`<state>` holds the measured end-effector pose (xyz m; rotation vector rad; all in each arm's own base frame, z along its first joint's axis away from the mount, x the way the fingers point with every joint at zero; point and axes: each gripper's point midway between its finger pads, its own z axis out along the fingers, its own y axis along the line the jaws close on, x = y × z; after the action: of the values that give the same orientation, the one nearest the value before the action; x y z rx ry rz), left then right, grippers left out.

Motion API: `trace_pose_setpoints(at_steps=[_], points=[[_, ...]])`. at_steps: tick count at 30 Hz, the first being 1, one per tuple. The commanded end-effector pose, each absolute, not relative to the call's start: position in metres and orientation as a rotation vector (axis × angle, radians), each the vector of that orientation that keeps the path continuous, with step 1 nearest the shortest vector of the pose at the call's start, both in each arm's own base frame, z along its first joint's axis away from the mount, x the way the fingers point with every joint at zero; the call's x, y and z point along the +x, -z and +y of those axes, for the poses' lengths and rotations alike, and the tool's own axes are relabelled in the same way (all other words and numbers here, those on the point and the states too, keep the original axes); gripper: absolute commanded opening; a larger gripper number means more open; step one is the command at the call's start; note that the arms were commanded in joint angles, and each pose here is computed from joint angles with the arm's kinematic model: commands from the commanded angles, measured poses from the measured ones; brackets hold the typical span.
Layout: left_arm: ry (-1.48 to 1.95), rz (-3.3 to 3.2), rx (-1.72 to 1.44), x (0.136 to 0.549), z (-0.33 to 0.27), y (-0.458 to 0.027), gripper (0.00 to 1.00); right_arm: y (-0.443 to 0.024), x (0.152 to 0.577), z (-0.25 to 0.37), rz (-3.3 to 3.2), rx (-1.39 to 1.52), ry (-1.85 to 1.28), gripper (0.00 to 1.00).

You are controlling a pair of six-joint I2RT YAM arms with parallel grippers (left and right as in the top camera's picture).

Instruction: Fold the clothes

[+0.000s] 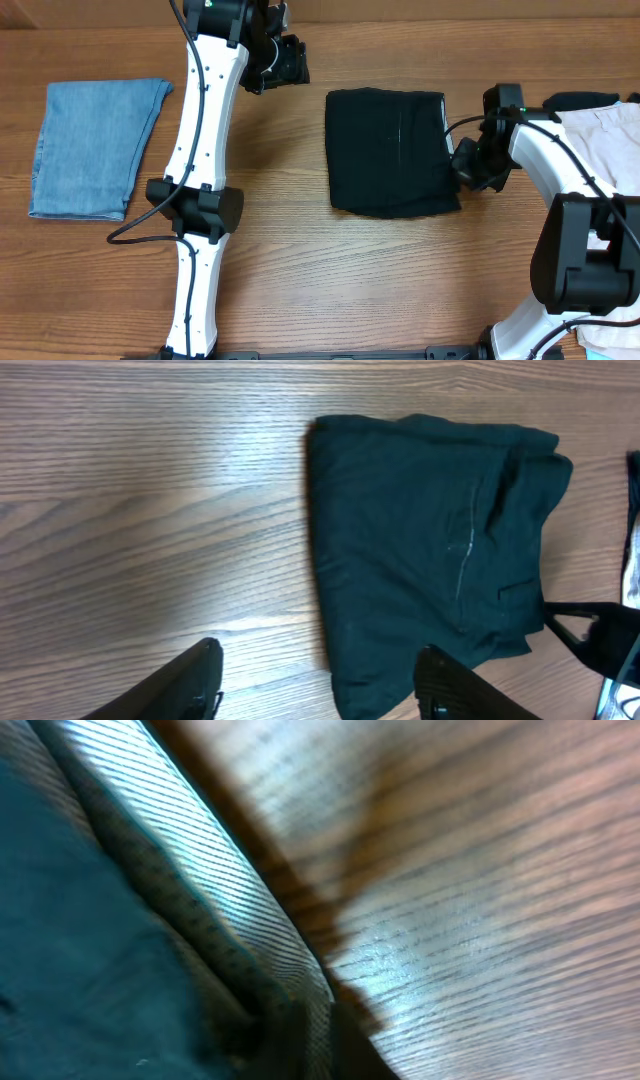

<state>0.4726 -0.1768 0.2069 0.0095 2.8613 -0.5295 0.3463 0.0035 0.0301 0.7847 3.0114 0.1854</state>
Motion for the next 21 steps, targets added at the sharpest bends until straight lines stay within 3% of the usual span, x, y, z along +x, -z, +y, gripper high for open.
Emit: trace_pose_setpoints(at_steps=[1, 6, 10, 17, 21], points=[[0.522, 2.84, 0.086, 0.465, -0.187, -0.217, 0.75, -0.017, 0.329, 0.006, 3.038, 0.897, -0.183, 0.04], [0.378, 2.772, 0.065, 0.461, -0.167, -0.247, 0.81, -0.014, 0.321, 0.051, 3.084, 0.866, -0.275, 0.04], [0.269, 2.786, 0.0, 0.431, -0.144, -0.269, 0.86, -0.015, 0.32, 0.107, 3.091, 0.761, -0.321, 0.04], [-0.013, 2.959, -0.176, 0.385, -0.096, -0.234, 0.93, -0.034, 0.331, 0.216, 3.007, 0.668, -0.765, 0.04], [-0.088, 3.095, -0.186, 0.367, -0.088, -0.198, 0.95, -0.071, 0.35, 0.297, 2.815, 0.521, -1.139, 0.08]])
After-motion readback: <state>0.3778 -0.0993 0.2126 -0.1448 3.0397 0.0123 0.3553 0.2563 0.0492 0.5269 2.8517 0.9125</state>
